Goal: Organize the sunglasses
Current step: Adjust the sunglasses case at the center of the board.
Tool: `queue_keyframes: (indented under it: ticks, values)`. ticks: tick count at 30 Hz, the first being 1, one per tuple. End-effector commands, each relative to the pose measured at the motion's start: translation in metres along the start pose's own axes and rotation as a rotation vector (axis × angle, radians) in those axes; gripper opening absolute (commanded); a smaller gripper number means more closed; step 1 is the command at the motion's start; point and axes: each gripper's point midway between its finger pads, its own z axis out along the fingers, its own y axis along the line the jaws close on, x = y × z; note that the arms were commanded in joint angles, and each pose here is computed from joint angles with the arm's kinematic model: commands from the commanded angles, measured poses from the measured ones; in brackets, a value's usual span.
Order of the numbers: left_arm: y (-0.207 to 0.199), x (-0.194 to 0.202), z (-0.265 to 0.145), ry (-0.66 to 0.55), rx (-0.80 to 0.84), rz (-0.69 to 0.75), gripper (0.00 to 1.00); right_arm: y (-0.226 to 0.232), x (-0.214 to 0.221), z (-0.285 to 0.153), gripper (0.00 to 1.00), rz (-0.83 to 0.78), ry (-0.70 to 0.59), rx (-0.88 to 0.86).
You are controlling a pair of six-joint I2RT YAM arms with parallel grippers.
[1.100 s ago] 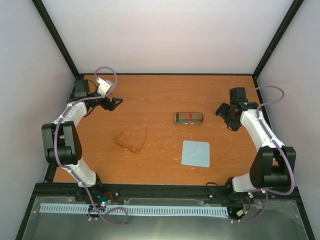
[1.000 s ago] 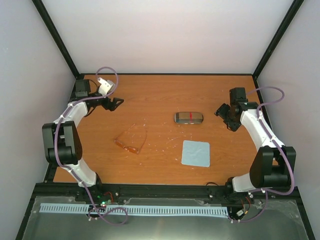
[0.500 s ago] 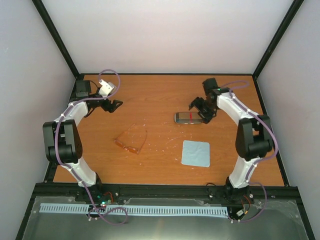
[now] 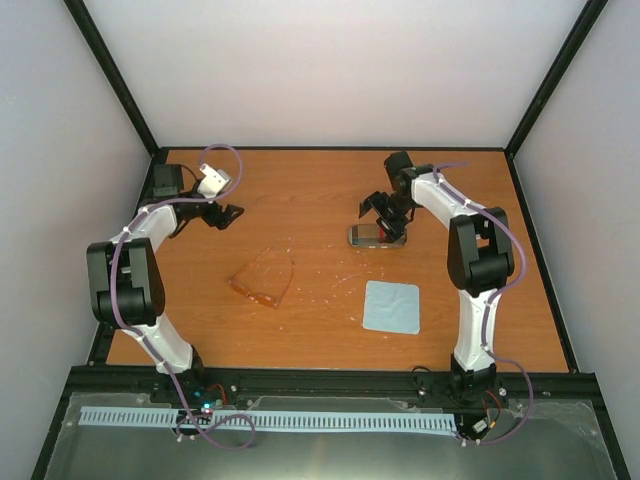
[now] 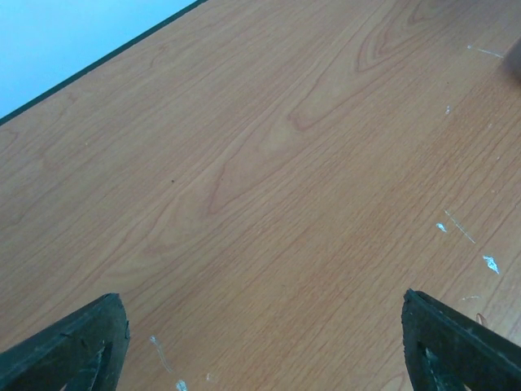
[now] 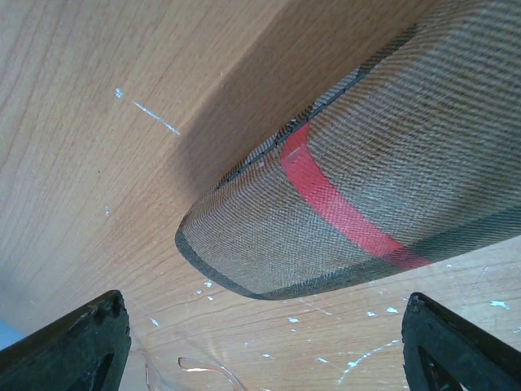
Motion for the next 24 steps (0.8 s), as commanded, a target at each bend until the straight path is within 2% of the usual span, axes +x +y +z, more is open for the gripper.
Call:
queue_keyframes:
  ticks: [1,15,24]
  values:
    - [0.005,0.007,0.003,0.005,-0.005,0.002,0.91,-0.001,0.003,0.010,0.89,0.068,0.052,0.027]
    - [0.007,0.019,0.008,0.006,0.000,-0.027,0.91,-0.018,-0.002,0.034,0.89,0.074,0.102,0.139]
    - [0.004,0.021,0.009,-0.002,0.014,-0.038,0.90,-0.015,-0.004,0.018,0.87,0.028,0.097,0.129]
